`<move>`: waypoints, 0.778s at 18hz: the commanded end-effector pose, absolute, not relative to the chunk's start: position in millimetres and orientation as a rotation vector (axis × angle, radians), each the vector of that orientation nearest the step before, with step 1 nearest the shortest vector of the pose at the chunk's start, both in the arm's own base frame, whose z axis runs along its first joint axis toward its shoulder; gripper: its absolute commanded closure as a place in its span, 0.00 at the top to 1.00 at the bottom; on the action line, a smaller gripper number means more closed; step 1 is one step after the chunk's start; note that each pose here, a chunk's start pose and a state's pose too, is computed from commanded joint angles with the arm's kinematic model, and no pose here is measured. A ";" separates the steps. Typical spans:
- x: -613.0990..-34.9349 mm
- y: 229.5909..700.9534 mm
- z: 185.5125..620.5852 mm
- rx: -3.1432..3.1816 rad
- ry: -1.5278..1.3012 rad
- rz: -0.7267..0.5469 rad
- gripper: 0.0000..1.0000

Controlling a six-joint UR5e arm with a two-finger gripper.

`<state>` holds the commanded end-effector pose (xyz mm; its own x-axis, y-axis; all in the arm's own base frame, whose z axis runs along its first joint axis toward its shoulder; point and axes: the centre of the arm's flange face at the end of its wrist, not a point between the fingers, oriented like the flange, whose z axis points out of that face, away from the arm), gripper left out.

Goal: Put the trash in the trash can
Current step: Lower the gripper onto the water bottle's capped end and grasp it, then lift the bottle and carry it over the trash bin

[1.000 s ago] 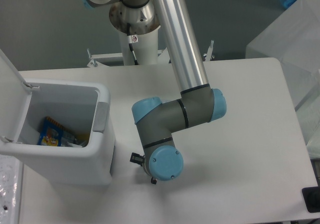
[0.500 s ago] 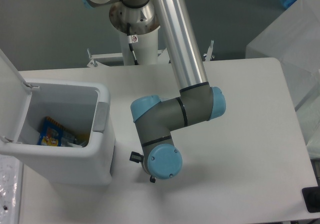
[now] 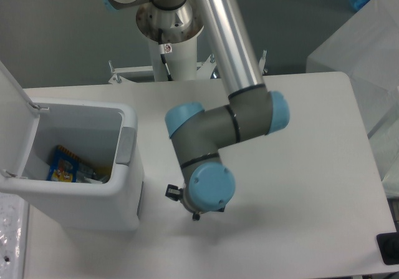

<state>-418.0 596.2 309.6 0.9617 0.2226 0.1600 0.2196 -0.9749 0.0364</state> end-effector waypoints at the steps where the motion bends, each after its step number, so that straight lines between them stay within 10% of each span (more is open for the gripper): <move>1: -425.0 593.8 329.5 3.142 0.375 0.261 0.00; 14: -446.3 562.8 535.0 3.901 0.378 0.266 0.00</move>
<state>-446.3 562.8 535.0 0.9763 0.1154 0.1829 0.2112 -0.6906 -0.6918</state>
